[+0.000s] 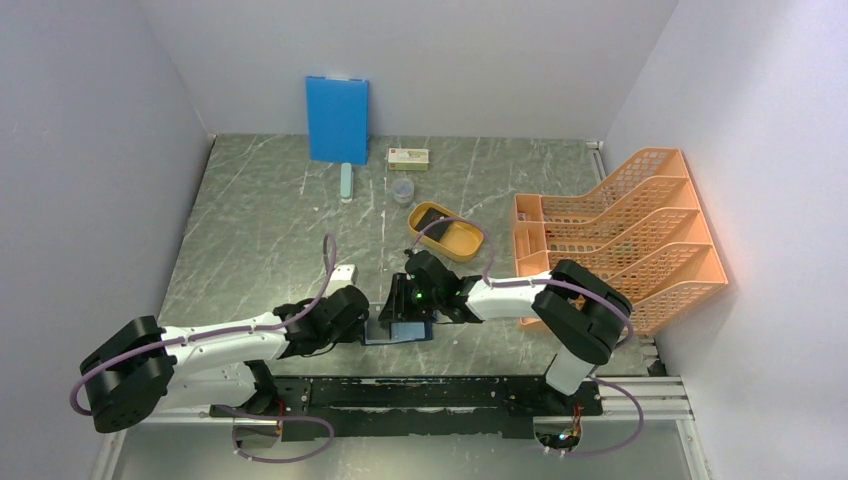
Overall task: Put the credit cards into the card holder
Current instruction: Insert the credit card into the card holder, then pick up the credit card from the storage box.
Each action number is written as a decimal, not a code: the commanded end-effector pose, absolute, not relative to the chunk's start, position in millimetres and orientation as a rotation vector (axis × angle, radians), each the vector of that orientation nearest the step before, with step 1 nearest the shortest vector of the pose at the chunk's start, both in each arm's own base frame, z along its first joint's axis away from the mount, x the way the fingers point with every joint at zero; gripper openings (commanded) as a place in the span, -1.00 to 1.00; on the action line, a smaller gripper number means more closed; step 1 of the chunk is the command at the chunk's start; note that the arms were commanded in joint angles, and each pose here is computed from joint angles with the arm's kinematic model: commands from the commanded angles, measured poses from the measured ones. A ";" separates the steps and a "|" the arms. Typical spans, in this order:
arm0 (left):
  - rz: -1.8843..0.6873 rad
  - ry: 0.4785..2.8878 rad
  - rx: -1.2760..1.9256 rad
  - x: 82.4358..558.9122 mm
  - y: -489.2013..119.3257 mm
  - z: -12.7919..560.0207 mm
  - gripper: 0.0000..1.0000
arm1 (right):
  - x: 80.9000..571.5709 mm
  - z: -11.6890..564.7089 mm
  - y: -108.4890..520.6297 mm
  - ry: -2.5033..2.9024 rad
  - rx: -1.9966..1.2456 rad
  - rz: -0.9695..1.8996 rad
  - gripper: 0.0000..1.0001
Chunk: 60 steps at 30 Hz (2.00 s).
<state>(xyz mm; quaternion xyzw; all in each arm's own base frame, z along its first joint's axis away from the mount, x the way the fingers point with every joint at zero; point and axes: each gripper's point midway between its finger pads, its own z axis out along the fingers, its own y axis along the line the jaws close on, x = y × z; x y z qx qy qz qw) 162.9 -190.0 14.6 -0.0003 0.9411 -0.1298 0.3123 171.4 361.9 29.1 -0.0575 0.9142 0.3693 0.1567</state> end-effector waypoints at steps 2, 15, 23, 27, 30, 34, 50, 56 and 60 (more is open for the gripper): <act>-0.325 2.488 -0.005 162.5 -185.9 13.6 -0.69 | 168.2 46.9 374.4 2.582 -0.189 1.120 -0.20; -0.332 2.378 -0.079 169.2 -167.2 61.3 -0.39 | 236.8 128.6 295.7 2.355 -0.028 0.771 -0.07; -0.442 2.257 -0.073 177.4 -171.9 97.4 -0.13 | 329.9 159.6 243.3 2.171 0.271 0.720 0.07; -0.416 2.281 -0.075 176.6 -171.0 93.3 -0.11 | 367.3 144.3 227.8 2.157 0.406 0.668 0.08; -0.406 2.296 -0.073 175.6 -171.5 88.4 -0.11 | 384.8 135.4 223.9 2.124 0.479 0.658 0.08; -0.394 2.304 -0.077 176.3 -171.5 84.6 -0.11 | 396.0 107.9 224.4 2.168 0.538 0.636 0.08; -0.373 2.327 -0.076 177.3 -174.5 74.1 -0.11 | 410.7 48.3 230.8 2.252 0.613 0.666 0.01; -0.359 2.330 -0.075 177.6 -173.3 72.9 -0.12 | 411.5 39.7 231.0 2.266 0.624 0.680 -0.09; -0.360 2.331 -0.078 177.4 -173.3 72.0 -0.12 | 411.6 38.4 231.0 2.267 0.625 0.693 -0.29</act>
